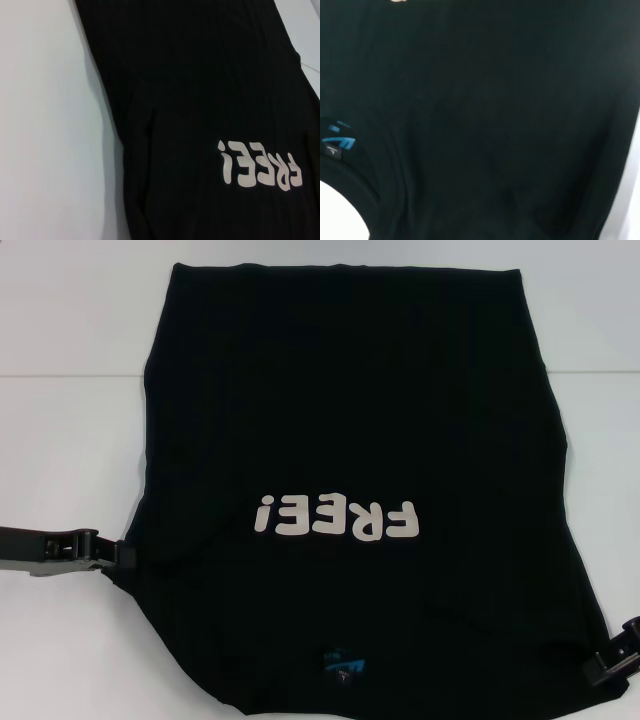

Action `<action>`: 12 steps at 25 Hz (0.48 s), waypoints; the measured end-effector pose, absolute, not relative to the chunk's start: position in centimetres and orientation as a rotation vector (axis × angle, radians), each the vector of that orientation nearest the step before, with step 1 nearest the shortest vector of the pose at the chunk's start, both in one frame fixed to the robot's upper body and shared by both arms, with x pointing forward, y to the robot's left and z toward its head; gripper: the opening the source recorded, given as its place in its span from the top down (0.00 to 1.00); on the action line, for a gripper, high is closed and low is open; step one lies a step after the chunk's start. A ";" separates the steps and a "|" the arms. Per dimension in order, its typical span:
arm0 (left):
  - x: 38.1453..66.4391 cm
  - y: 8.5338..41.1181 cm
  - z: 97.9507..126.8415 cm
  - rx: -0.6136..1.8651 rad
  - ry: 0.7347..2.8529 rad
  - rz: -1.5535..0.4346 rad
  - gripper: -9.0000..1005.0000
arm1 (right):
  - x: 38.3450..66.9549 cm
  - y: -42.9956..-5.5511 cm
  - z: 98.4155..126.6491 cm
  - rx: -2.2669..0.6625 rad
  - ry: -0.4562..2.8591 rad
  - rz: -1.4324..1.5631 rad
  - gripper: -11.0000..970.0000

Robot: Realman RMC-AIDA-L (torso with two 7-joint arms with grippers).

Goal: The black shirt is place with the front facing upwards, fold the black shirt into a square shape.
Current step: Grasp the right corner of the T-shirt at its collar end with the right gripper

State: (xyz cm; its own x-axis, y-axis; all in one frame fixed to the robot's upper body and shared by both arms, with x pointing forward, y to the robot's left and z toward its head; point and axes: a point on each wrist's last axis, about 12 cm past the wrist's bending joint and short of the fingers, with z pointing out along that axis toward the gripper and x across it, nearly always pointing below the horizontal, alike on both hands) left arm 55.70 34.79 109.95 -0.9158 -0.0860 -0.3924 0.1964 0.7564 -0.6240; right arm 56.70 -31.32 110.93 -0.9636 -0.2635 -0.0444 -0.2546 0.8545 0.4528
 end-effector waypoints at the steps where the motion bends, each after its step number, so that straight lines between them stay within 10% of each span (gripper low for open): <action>1: 55.7 34.8 110.0 0.085 2.553 -0.970 0.96 | 56.7 -31.3 110.9 0.418 -3.006 -0.724 0.29; 12: 55.9 34.7 110.1 0.096 2.549 -0.967 0.96 | 57.0 -31.1 111.2 0.426 -2.999 -0.680 0.69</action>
State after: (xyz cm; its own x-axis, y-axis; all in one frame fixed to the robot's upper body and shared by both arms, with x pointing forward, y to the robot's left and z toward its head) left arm 55.89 34.73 110.11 -0.9133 -0.0796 -0.3995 0.2053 0.7570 -0.6203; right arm 57.04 -31.06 111.17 -0.9617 -0.2730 -0.0243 -0.2568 0.8665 0.4281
